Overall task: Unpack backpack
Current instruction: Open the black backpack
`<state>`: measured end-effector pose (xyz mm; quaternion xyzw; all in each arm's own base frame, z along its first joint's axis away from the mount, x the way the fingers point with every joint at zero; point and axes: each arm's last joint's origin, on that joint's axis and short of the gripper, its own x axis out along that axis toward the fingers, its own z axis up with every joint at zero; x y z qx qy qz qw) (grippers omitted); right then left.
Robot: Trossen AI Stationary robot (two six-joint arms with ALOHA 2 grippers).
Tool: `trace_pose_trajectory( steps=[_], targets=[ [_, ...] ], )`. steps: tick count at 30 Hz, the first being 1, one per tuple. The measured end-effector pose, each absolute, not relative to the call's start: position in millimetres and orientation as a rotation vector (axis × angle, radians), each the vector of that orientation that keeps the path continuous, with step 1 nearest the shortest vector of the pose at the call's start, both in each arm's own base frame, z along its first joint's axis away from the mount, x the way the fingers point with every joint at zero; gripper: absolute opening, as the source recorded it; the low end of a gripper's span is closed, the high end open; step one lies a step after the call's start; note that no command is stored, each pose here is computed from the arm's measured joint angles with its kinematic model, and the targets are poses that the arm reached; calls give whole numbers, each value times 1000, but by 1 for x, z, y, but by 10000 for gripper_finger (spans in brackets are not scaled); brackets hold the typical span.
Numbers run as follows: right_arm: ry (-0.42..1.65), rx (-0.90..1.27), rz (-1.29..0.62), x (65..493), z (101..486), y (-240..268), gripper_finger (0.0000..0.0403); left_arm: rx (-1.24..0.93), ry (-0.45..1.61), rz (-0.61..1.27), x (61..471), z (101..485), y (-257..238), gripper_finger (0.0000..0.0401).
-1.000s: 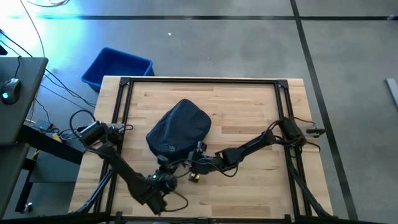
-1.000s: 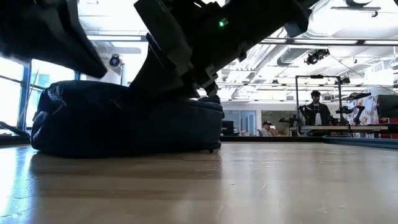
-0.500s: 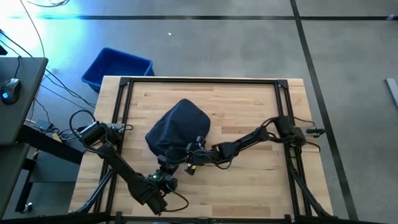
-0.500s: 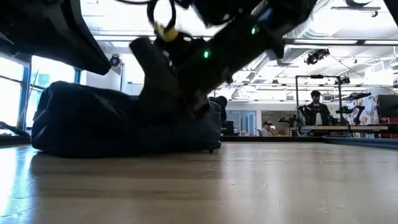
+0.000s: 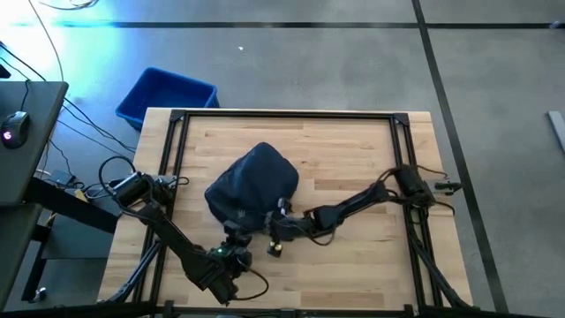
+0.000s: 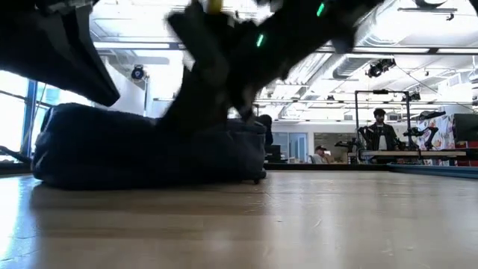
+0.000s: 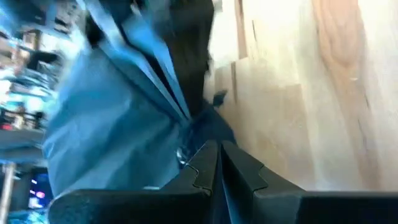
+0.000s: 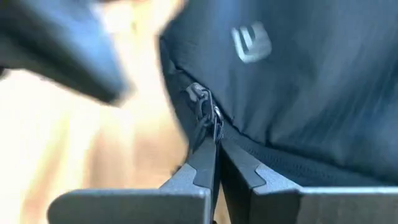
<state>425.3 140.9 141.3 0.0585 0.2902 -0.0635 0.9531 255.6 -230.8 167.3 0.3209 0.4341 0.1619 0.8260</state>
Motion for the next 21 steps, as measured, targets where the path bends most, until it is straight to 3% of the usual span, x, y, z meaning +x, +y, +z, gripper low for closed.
trace_pose_trajectory(
  steps=[5,11,16,21],
  targets=[
    [587,-20,-98,408,155,171,0,687,936,323,258,167,-230,22],
    [559,-185,-59,400,163,186,0,723,915,253,265,167,-235,75],
    [560,-203,-53,399,163,188,0,728,873,221,273,169,-238,117],
    [559,-202,-55,400,163,187,0,723,803,207,277,171,-244,126]
  ],
)
